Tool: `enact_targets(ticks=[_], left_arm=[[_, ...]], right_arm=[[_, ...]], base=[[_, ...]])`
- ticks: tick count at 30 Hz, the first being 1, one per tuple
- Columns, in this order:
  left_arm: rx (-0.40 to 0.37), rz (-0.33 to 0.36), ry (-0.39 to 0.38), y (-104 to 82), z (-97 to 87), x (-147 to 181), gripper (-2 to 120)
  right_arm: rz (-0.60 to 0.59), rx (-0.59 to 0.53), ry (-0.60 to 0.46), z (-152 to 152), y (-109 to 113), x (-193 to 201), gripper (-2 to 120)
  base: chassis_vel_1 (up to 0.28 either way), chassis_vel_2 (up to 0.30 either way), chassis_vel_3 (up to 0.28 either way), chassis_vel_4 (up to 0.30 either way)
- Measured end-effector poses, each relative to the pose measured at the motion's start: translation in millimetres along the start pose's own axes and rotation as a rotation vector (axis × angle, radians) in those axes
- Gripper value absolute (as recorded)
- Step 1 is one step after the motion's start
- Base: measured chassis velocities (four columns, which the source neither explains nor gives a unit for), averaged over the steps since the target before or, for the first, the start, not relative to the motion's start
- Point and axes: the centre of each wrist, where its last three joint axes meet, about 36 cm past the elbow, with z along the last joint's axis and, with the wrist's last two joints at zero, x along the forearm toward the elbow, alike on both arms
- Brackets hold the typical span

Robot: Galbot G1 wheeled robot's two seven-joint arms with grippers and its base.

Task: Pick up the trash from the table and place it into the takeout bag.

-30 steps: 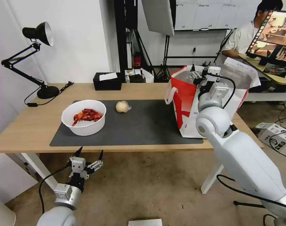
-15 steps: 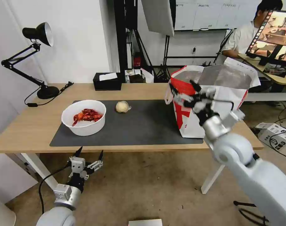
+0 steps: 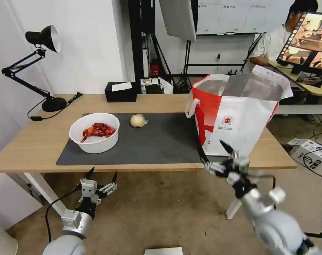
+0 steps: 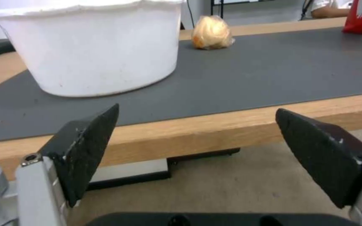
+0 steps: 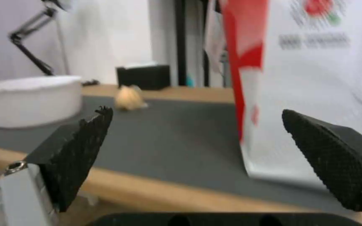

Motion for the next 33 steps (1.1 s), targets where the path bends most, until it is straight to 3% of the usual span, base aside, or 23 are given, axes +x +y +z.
enact_targets(ticks=[5,13,26,33], left_arm=[[0.0,0.0,0.003,-0.4,2.9,2.4,100],[0.0,0.001,0.009,-2.2,5.4,4.2,100],[0.0,-0.003,0.01,-1.1,7.5,6.2,100],[0.002,-0.006,0.001,-0.7,9.1,5.5,100]], right_arm=[[0.064,0.004,0.007,33.5,13.9,22.5,100],[0.095,0.0,0.018,53.3,18.4,28.5,100],[0.088,-0.018,0.02,53.7,23.6,23.1,100],[-0.001,-0.029,0.033,36.0,25.2,-5.9,100]], base=[[0.0,0.0,0.0,0.0],[0.0,0.0,0.0,0.0],[0.0,0.0,0.0,0.0],[0.0,0.0,0.0,0.0]])
